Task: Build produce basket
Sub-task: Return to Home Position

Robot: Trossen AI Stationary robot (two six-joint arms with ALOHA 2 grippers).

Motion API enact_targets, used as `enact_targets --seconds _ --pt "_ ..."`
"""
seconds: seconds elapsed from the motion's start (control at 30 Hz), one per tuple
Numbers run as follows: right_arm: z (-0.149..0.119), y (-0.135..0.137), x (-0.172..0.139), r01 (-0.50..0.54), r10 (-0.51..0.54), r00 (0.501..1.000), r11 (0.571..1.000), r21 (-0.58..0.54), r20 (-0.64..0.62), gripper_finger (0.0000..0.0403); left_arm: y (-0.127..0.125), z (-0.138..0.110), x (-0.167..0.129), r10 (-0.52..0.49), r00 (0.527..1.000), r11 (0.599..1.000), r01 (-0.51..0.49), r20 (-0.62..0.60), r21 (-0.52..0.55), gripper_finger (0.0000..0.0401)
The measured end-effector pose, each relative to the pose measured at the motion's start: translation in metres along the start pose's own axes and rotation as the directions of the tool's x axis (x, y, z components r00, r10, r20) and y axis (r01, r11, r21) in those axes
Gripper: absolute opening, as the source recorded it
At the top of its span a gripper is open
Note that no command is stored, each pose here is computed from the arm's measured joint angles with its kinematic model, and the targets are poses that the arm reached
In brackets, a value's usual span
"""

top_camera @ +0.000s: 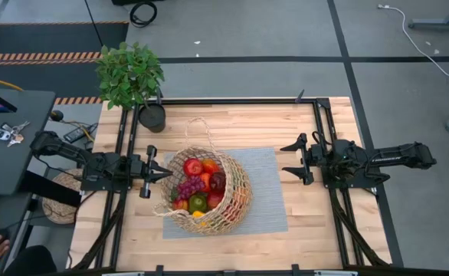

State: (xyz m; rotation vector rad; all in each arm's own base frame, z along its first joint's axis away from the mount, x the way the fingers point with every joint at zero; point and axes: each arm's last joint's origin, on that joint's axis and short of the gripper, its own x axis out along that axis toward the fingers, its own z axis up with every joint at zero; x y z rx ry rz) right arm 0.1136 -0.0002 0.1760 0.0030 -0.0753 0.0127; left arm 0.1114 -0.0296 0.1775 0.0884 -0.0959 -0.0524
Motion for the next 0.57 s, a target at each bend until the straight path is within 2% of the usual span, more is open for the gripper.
enact_targets --seconds 0.57 --pt "-0.0001 0.0000 0.0000 0.000 0.000 1.000 1.000 0.000 -0.001 0.0348 0.0000 -0.0001 0.0000 0.000 1.000 1.000 0.000 0.000 0.000 0.0029"
